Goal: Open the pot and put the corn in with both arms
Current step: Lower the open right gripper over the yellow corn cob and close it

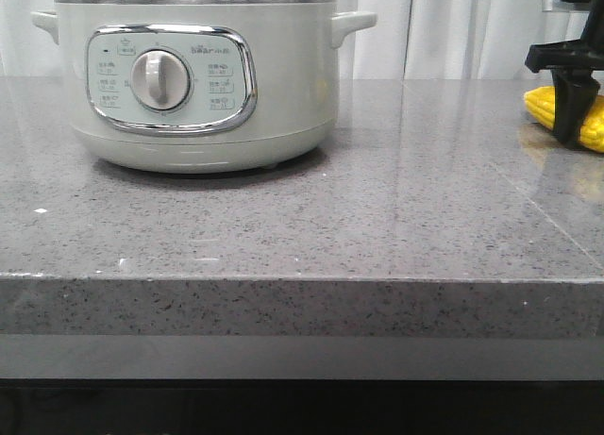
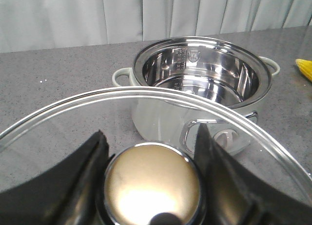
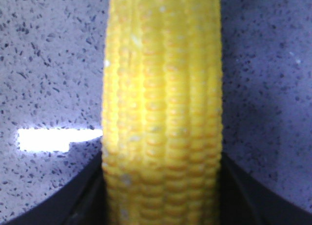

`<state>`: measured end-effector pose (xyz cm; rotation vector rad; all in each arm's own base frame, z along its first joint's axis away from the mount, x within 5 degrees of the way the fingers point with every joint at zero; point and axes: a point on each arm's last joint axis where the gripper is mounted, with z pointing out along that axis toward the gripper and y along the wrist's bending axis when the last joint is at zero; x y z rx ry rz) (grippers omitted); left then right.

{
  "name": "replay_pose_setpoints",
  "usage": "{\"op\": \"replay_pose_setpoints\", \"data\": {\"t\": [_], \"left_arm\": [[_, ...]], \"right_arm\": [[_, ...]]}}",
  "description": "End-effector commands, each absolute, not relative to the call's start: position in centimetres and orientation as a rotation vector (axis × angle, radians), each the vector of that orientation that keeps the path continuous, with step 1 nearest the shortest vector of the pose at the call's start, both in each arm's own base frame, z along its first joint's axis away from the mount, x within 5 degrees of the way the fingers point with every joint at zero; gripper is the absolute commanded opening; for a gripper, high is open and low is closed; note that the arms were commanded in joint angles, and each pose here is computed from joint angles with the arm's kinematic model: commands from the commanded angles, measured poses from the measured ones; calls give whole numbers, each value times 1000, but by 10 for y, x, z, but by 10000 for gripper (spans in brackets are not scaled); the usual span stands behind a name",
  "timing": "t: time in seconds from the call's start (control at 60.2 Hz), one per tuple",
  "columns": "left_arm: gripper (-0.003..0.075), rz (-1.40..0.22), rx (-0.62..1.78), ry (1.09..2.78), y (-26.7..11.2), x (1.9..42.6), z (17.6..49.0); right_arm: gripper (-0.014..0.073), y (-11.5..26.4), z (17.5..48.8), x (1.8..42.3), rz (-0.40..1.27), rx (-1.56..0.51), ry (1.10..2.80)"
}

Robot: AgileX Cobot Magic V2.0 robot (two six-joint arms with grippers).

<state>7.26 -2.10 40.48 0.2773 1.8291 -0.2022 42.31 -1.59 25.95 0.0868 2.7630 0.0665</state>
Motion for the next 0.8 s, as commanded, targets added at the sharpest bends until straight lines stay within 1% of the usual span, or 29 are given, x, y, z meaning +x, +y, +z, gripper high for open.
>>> {"op": "replay_pose_setpoints", "data": {"t": [0.0,0.166,0.349,0.631,0.78], "left_arm": [[239,-236,253,1651,-21,71,429],[239,-236,253,1651,-21,71,429],[239,-236,253,1651,-21,71,429],[239,-236,253,1651,-21,71,429],[239,-236,253,1651,-21,71,429]], "right_arm": [[318,-17,295,418,57,66,2653],[320,-16,316,410,58,63,2596],[320,-5,357,391,61,6,2474],[320,40,421,352,109,-154,2234],[320,72,449,333,170,-262,2159]]}}
